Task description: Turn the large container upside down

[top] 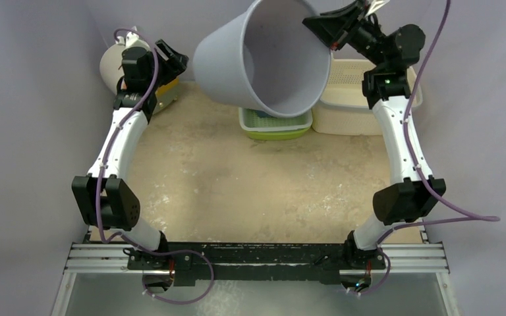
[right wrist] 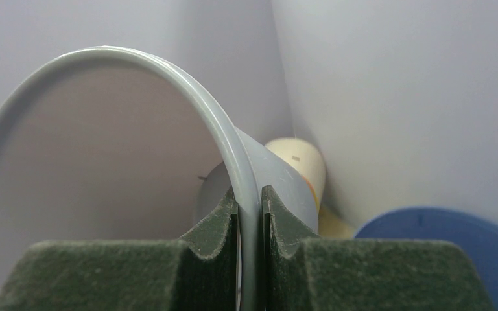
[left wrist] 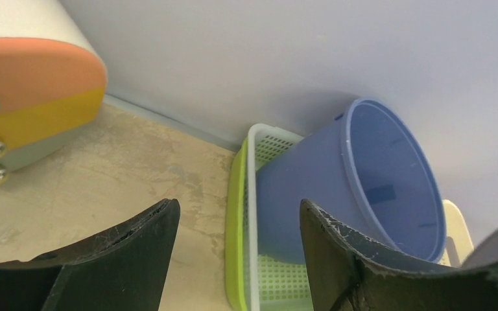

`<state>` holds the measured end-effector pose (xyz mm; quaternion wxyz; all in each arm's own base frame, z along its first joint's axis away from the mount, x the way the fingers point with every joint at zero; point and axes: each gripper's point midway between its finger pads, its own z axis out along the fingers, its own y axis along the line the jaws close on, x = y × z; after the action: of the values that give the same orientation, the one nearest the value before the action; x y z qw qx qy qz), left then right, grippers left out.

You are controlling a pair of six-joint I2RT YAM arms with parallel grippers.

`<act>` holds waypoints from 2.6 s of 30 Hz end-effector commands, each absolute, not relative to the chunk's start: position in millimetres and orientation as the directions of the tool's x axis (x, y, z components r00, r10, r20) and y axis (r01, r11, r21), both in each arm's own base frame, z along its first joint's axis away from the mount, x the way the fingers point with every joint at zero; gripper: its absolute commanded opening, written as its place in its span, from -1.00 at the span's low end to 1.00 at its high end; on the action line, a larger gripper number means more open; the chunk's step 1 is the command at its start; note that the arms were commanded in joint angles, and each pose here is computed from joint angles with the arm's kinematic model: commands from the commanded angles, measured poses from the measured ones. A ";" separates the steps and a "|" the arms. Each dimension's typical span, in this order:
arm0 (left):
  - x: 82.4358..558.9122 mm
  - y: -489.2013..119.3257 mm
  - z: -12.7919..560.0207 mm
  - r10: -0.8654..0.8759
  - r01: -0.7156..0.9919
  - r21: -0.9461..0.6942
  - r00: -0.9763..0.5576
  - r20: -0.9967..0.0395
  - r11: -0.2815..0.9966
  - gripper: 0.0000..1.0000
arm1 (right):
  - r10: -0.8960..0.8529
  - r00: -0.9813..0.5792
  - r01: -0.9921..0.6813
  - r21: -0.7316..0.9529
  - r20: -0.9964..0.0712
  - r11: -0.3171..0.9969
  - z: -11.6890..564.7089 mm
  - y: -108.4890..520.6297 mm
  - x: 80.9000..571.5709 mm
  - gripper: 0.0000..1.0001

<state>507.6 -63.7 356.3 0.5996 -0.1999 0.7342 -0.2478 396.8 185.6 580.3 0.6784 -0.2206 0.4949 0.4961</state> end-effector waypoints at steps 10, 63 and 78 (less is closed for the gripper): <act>472.4 23.8 372.4 -0.558 -0.165 -0.538 -0.112 -0.822 0.826 0.32 | 0.310 0.007 -0.861 0.152 -0.951 0.485 535.1 236.4 401.0 -1.00; 465.9 42.1 341.5 -0.599 -0.218 -0.568 -0.123 -0.791 0.794 0.29 | -0.520 0.186 -0.453 -0.543 -0.833 0.707 273.3 372.0 401.9 -1.00; 464.1 40.5 333.1 -0.609 -0.221 -0.575 -0.132 -0.782 0.788 0.29 | -0.606 0.013 -0.708 -0.435 -0.795 0.556 193.0 385.3 342.9 -1.00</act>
<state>467.9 38.3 308.0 0.5653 -0.2867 0.7584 -0.1517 370.5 393.6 263.5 0.6401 -0.4164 0.6444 0.0401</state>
